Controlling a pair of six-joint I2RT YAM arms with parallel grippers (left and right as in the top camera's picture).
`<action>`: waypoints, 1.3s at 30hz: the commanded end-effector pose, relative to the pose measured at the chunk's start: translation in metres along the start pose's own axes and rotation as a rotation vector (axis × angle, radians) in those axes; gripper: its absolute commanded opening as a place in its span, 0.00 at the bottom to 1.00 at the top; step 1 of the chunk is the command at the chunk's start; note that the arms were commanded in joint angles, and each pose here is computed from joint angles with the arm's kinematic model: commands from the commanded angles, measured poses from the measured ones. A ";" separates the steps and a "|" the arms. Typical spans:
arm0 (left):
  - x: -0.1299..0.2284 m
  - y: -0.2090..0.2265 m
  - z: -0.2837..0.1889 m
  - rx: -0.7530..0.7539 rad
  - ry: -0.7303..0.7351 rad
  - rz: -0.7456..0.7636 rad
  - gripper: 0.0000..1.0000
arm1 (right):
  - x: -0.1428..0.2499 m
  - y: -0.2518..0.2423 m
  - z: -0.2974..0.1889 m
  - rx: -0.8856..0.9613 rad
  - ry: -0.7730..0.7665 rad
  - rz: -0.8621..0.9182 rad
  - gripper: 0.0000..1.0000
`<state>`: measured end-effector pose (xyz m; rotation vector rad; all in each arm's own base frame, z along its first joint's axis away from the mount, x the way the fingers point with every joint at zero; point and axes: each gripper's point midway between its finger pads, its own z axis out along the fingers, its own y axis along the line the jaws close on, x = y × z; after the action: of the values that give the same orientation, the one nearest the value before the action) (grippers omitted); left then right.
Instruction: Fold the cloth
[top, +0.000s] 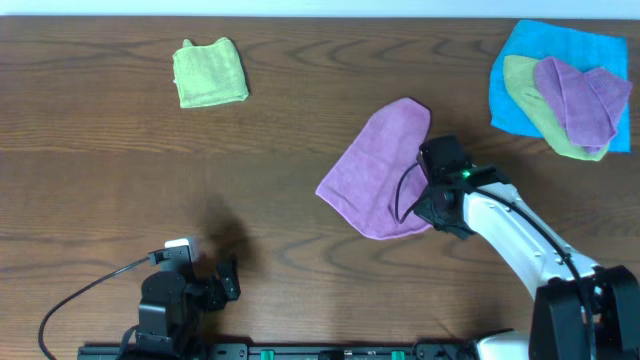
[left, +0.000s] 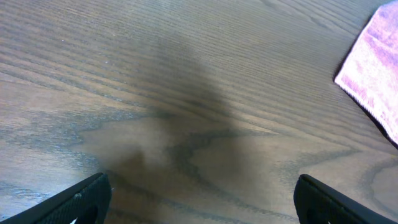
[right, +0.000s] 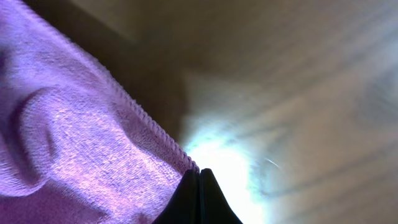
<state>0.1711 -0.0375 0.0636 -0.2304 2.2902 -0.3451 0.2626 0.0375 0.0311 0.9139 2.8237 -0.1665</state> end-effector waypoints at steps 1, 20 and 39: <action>0.012 0.007 0.004 -0.026 0.036 -0.005 0.95 | -0.005 -0.012 -0.002 0.046 -0.028 0.062 0.02; 0.012 0.007 0.004 -0.026 0.036 -0.005 0.95 | 0.035 0.017 -0.008 -0.174 0.163 -0.491 0.99; -0.021 -0.037 0.000 0.211 -0.048 -0.310 0.95 | 0.050 0.054 -0.021 -0.413 0.214 -0.567 0.99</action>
<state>0.1903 -0.0496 0.0863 -0.3194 2.1605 -0.4997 0.2504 0.1120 0.0345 0.0630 3.0750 0.4282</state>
